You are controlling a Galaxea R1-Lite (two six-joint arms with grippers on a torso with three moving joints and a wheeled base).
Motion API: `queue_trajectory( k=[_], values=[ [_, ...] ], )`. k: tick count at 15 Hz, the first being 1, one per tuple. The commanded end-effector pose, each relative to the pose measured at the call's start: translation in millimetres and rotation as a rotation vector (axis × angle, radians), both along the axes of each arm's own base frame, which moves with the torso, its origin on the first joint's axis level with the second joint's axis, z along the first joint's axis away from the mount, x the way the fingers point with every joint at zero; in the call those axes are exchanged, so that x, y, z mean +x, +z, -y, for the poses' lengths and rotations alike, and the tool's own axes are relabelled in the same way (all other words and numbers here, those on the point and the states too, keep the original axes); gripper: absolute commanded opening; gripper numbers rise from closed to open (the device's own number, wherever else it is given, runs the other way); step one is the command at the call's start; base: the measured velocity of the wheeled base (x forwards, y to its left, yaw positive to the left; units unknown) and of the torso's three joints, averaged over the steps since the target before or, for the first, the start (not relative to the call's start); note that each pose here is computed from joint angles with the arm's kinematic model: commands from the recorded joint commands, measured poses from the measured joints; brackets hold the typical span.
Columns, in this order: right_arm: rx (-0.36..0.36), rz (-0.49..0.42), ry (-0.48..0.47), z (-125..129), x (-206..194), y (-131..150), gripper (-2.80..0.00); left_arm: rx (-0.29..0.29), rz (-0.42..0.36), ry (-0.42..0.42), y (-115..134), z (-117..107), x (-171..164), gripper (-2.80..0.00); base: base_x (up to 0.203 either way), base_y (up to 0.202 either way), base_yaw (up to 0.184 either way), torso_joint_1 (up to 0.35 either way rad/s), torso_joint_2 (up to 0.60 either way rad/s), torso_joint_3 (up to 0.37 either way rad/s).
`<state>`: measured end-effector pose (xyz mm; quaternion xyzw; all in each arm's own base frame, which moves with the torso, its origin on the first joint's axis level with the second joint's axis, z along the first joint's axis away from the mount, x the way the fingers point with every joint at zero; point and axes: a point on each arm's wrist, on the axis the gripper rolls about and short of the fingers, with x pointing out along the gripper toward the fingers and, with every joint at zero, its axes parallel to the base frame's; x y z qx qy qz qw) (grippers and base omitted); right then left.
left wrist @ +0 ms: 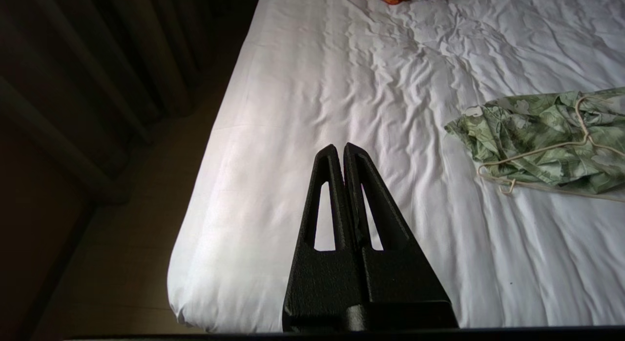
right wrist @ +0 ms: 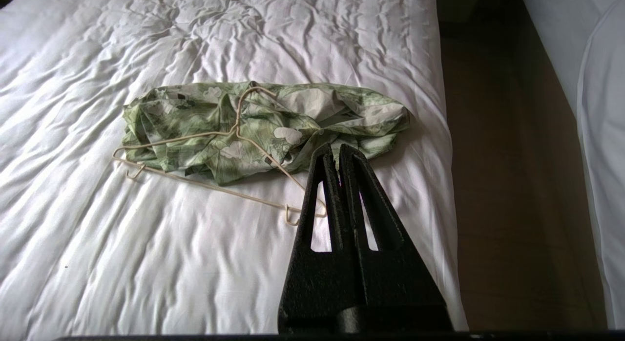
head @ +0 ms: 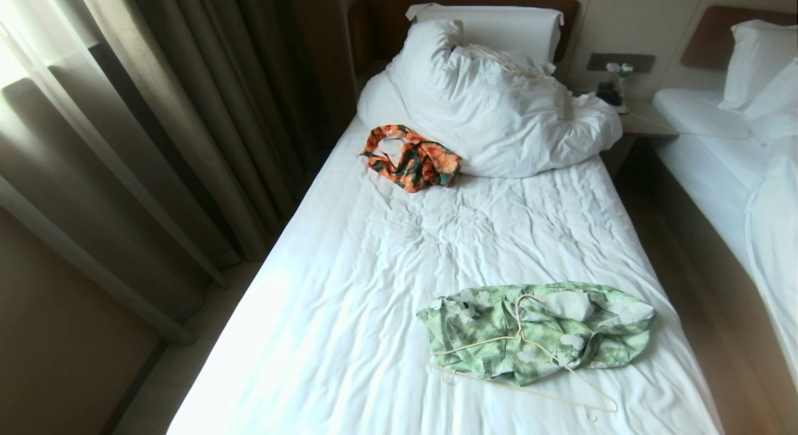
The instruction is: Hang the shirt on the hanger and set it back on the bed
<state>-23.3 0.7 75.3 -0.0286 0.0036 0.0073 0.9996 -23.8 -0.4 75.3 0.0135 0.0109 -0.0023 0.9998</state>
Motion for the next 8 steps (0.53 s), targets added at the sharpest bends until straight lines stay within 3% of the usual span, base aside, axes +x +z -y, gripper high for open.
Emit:
queue_trajectory(
  k=[1, 8],
  values=[
    [0.002, -0.003, -0.001, 0.0, 0.1, -0.1, -2.80, 0.000, -0.001, 0.000, 0.0, 0.0, 0.1, -2.80, 0.000, 0.000, 0.000, 0.000, 0.00, 0.000],
    [0.010, -0.003, -0.001, 0.0, 0.1, -0.1, -2.80, 0.000, -0.001, 0.000, 0.0, 0.0, 0.1, -2.80, 0.000, 0.000, 0.000, 0.000, 0.00, 0.000]
  ],
)
